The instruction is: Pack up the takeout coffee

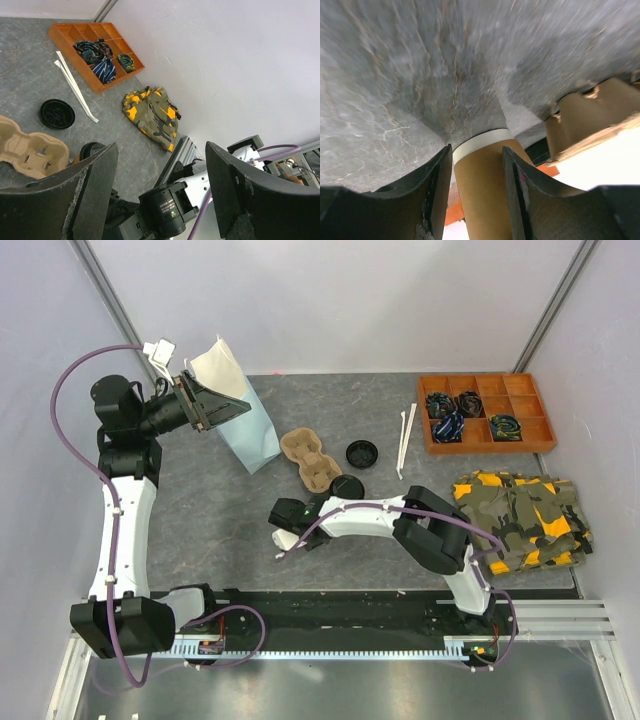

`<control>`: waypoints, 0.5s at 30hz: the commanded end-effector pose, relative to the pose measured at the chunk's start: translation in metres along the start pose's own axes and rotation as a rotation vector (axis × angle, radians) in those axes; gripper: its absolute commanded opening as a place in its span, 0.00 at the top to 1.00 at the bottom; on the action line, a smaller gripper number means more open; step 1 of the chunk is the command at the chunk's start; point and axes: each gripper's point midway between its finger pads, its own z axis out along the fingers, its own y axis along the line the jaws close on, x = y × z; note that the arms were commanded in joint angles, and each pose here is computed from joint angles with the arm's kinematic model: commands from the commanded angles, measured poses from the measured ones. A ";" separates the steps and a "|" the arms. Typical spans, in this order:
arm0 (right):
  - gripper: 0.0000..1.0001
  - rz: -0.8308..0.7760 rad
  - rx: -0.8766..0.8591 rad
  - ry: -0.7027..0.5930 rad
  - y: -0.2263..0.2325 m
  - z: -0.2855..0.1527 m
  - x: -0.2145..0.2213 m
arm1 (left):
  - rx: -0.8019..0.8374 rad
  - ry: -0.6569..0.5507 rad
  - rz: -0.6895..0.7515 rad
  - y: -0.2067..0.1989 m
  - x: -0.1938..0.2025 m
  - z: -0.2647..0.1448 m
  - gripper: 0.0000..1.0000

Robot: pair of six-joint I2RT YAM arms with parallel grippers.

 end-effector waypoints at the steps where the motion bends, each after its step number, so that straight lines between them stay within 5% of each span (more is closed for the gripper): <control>1: 0.47 0.020 0.026 0.047 -0.008 -0.005 0.024 | 0.024 0.002 0.004 -0.005 -0.002 -0.002 0.21; 15: 0.45 0.092 -0.027 0.147 -0.004 0.020 0.099 | 0.026 0.003 -0.024 0.004 -0.003 0.002 0.21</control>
